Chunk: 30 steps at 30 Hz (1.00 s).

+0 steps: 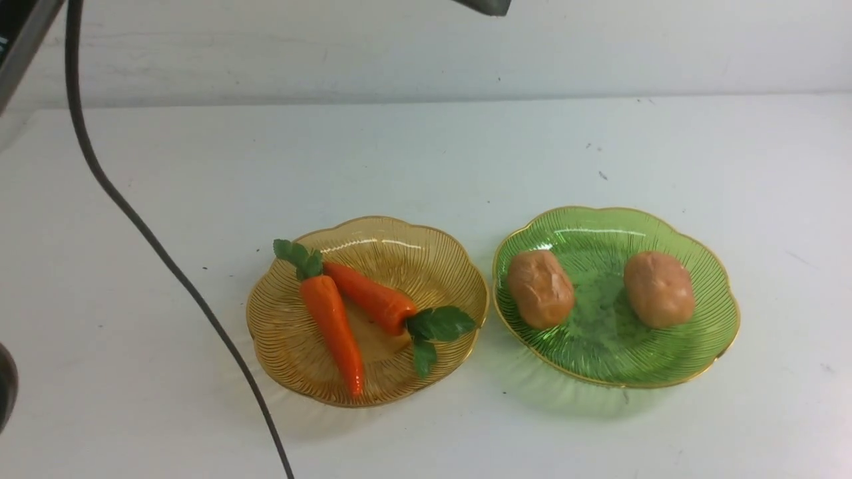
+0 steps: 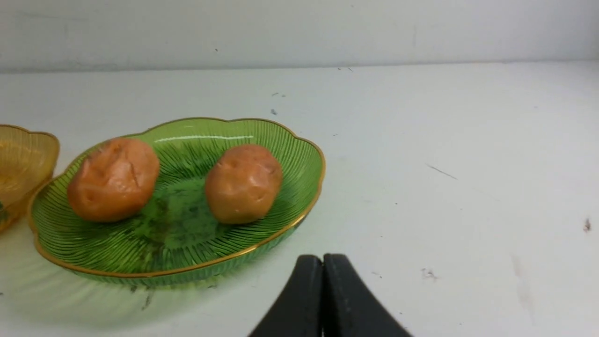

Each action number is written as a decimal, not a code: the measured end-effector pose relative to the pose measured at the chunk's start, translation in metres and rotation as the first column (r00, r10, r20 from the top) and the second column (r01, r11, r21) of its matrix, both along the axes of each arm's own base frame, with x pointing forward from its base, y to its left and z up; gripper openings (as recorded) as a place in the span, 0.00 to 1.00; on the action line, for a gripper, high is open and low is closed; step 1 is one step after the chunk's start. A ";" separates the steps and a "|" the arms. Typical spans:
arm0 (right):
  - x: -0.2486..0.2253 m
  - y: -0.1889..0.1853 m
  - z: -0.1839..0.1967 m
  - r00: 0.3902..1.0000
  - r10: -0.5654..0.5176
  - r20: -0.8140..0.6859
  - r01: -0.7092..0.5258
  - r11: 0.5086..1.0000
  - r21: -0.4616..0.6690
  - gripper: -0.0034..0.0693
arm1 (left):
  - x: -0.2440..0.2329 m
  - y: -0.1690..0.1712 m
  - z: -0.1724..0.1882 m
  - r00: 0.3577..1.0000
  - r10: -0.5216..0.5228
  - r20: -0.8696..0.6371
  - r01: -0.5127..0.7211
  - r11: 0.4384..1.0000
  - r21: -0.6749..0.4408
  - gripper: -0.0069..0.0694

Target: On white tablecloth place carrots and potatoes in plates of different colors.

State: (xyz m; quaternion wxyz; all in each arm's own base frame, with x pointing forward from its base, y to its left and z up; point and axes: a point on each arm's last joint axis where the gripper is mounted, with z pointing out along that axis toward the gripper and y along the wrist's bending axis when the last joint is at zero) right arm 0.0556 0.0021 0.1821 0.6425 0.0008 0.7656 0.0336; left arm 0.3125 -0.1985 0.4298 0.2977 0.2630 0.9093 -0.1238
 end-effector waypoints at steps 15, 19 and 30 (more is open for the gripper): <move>0.000 -0.004 -0.003 0.998 -0.060 -0.023 0.060 0.998 -0.007 0.03 | -0.158 0.141 -0.037 0.965 0.259 0.042 -0.262 0.955 0.142 0.09; 0.000 -0.004 -0.003 0.998 -0.060 -0.024 0.060 0.998 -0.007 0.03 | -0.184 0.148 -0.073 0.960 0.278 0.038 -0.280 0.959 0.044 0.09; 0.000 -0.004 -0.003 0.998 -0.060 -0.024 0.060 0.998 -0.008 0.03 | -0.203 0.149 -0.121 0.933 0.314 0.175 -0.273 0.936 -0.224 0.09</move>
